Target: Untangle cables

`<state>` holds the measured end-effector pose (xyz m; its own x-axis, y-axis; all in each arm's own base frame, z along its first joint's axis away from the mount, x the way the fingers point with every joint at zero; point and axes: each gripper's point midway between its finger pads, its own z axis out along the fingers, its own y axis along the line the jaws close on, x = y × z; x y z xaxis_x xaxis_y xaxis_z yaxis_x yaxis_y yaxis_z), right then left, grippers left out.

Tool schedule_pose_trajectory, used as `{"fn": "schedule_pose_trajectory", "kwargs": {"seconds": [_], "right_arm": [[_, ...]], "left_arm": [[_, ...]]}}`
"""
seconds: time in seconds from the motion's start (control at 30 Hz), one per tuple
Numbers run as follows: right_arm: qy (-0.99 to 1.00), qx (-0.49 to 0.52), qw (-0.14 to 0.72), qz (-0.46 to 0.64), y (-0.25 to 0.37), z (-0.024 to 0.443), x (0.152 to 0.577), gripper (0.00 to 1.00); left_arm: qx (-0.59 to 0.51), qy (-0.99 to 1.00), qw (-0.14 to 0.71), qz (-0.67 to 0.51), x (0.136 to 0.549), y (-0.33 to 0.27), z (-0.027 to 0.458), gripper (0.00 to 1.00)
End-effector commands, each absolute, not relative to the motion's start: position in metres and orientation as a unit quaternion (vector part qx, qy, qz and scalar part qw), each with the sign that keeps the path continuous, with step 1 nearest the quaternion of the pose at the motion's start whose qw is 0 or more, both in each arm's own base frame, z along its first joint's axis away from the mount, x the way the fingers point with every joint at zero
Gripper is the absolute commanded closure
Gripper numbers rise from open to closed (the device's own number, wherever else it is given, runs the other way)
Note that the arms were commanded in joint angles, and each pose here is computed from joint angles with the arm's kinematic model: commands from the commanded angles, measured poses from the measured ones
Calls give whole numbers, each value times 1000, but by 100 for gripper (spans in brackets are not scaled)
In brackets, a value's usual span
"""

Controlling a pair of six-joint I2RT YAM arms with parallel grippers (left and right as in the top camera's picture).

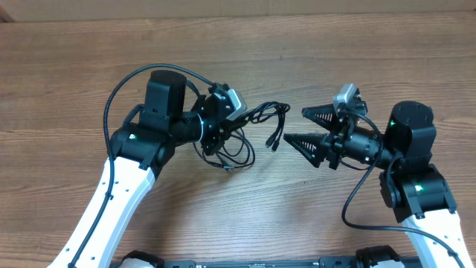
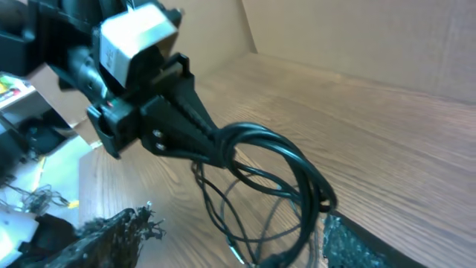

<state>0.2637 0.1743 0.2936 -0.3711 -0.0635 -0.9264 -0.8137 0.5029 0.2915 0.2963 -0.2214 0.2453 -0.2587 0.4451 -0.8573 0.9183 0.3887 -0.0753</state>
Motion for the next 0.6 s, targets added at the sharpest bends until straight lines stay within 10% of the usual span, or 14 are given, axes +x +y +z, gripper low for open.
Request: {"fn": "schedule_pose_trajectory", "kwargs": {"seconds": [0.0,0.57], "right_arm": [[717,-337,496,356,172,292,267,30],[655,-459,550,240,168,287,271,32]], "left_arm": [[476,707,404,-331,286,-229,264,96],[618,607,388,-315,244,-226,244,96]]}}
